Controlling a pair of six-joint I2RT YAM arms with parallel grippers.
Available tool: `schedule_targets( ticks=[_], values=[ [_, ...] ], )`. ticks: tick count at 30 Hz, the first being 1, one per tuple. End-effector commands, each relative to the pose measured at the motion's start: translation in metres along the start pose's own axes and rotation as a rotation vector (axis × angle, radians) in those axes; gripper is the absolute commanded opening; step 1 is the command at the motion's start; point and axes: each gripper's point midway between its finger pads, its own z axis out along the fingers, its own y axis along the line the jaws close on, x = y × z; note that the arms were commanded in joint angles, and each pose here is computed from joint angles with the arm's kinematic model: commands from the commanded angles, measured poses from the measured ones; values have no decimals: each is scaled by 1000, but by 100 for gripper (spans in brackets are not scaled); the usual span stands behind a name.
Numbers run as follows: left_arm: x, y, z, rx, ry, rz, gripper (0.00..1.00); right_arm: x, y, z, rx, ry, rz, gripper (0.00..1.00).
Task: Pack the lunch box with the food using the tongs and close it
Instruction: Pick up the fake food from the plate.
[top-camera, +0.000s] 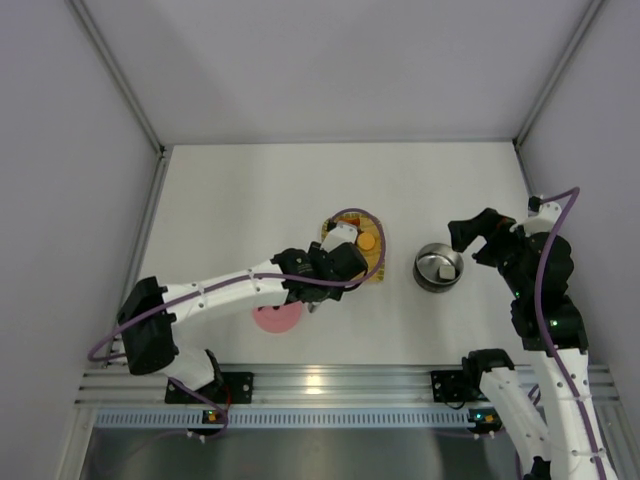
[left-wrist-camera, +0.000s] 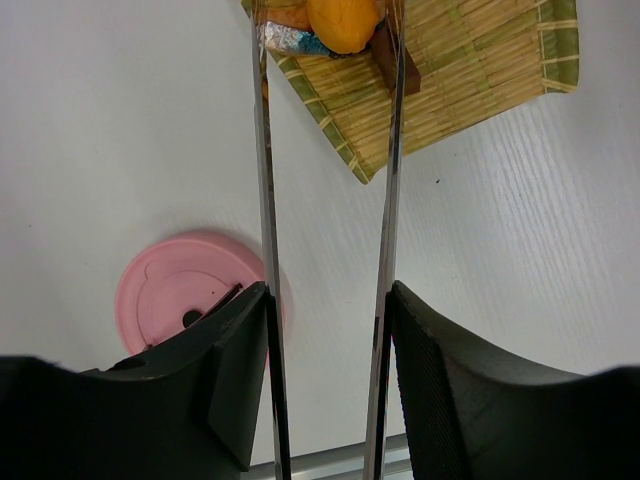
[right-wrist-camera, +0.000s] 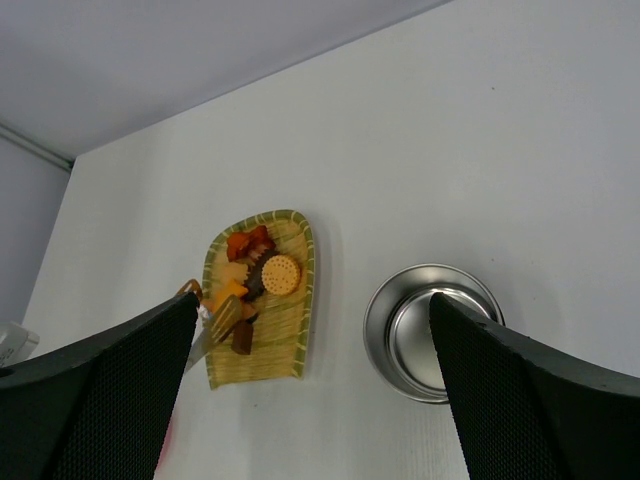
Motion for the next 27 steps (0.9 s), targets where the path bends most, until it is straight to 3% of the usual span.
schedule_targets(
  ticks=[1,8,17,22,27],
  values=[
    [-9,-7,6,29,-21,-26,54,-18,7,-3,-17,-51,-6,97],
    [-12,-10,11,39,-16,-23,53,-19,6,-3,-11,-52,-9,97],
    [-16,-8,9,48,-16,-26,43,-18,5,-4,-8,-54,-9,97],
    [-29,-7,-6,72,-51,-45,36,-18,4,-5,-4,-52,-8,97],
    [-48,-11,-27,123,-85,-43,35,-20,2,-5,8,-58,-16,97]
  ],
)
